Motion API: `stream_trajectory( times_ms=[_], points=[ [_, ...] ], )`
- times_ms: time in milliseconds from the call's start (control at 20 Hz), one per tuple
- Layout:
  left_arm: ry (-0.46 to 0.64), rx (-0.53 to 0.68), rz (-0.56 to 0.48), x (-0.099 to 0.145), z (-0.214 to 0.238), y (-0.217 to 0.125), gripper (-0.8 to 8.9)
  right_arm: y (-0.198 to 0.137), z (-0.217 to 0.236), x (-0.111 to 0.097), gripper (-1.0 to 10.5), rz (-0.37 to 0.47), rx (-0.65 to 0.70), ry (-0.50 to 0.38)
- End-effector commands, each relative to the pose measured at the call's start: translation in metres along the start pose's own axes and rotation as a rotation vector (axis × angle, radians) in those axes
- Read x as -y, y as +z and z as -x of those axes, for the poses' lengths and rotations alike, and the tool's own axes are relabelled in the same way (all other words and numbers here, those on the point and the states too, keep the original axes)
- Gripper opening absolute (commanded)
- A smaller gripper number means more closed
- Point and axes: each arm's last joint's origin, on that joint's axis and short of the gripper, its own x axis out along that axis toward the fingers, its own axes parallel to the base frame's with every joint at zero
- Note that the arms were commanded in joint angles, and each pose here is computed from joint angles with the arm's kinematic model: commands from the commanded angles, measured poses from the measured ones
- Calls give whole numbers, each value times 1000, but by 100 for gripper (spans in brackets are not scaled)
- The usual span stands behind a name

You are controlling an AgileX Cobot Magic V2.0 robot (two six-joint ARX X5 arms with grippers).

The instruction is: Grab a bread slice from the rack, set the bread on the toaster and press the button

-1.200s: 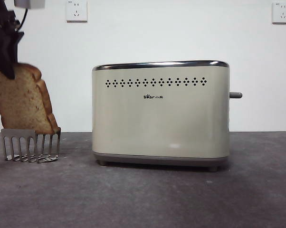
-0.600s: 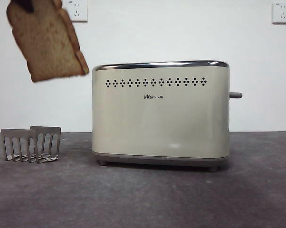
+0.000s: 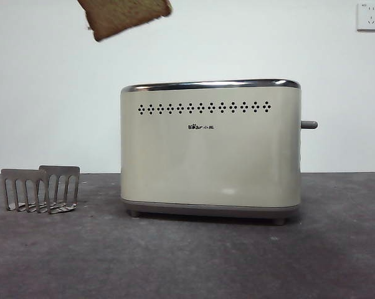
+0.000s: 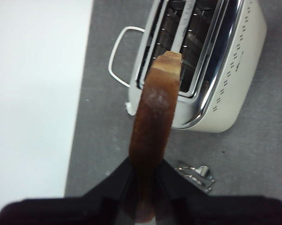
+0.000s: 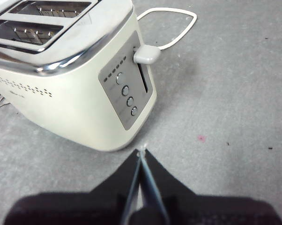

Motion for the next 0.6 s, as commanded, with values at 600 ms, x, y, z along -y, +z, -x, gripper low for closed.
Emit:
stream_trajectory(
  times_ms=[600],
  points=[
    [-80, 66, 39, 4, -44, 79, -13, -5, 1, 0, 0, -25, -53, 3]
  ],
)
